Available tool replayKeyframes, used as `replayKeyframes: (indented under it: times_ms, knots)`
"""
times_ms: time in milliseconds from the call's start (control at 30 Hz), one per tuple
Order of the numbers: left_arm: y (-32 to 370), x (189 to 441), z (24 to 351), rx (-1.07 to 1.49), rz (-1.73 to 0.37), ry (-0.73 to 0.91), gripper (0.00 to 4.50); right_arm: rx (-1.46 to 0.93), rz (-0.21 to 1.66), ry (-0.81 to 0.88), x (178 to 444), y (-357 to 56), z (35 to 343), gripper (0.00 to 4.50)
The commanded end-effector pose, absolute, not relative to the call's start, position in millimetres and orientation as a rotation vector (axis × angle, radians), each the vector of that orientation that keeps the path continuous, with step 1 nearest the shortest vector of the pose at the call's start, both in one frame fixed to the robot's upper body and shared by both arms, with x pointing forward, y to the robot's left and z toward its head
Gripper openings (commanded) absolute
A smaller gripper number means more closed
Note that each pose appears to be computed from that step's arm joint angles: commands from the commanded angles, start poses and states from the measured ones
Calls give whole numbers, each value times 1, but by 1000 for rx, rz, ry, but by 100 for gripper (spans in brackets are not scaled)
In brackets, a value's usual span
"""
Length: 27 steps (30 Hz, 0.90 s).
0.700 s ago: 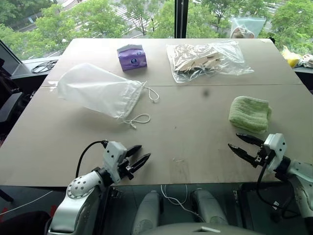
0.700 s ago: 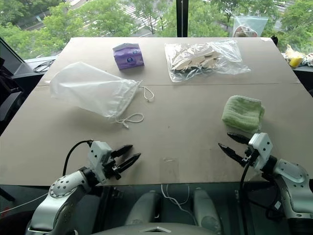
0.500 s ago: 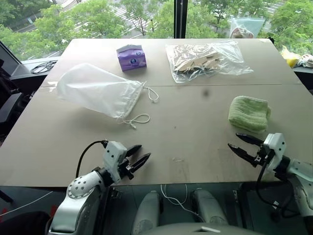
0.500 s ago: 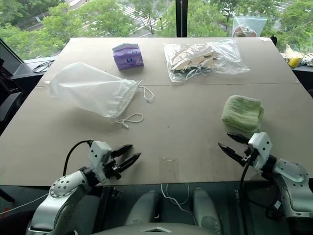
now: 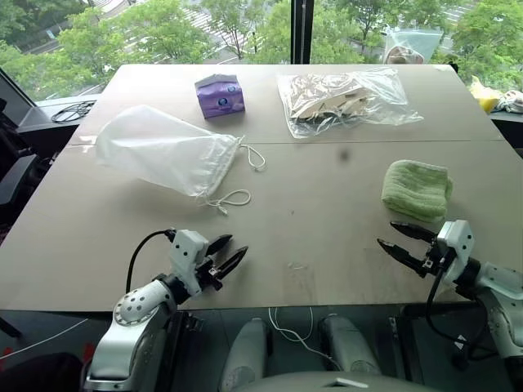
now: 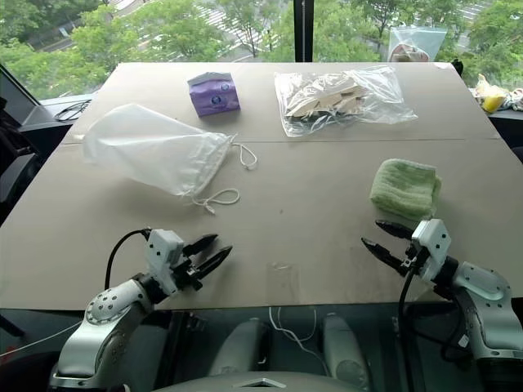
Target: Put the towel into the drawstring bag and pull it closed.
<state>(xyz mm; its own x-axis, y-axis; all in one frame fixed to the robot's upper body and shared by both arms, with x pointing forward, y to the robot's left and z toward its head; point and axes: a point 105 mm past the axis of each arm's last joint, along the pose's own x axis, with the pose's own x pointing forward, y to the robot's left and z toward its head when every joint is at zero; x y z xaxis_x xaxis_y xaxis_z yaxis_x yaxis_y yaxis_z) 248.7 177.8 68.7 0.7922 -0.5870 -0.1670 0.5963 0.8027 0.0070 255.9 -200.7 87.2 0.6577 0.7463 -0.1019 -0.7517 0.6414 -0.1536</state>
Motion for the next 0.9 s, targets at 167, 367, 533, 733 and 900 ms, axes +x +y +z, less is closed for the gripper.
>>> replayKeyframes:
  times_ms: [167, 367, 533, 733, 900]
  knots:
    - [164, 273, 99, 49, -566, 5, 250, -86, 949, -236, 263, -164, 147, 271]
    - [172, 318, 111, 127, -338, -33, 250, 10, 1010, -434, 264, -142, 202, 271]
    - [180, 340, 121, 280, -246, -78, 250, 20, 1025, -452, 265, -134, 213, 271]
    - [197, 352, 153, 477, -71, -207, 250, -7, 1013, -411, 264, -136, 203, 271]
    - [208, 360, 152, 591, 5, -171, 250, -6, 998, -418, 264, -138, 205, 271]
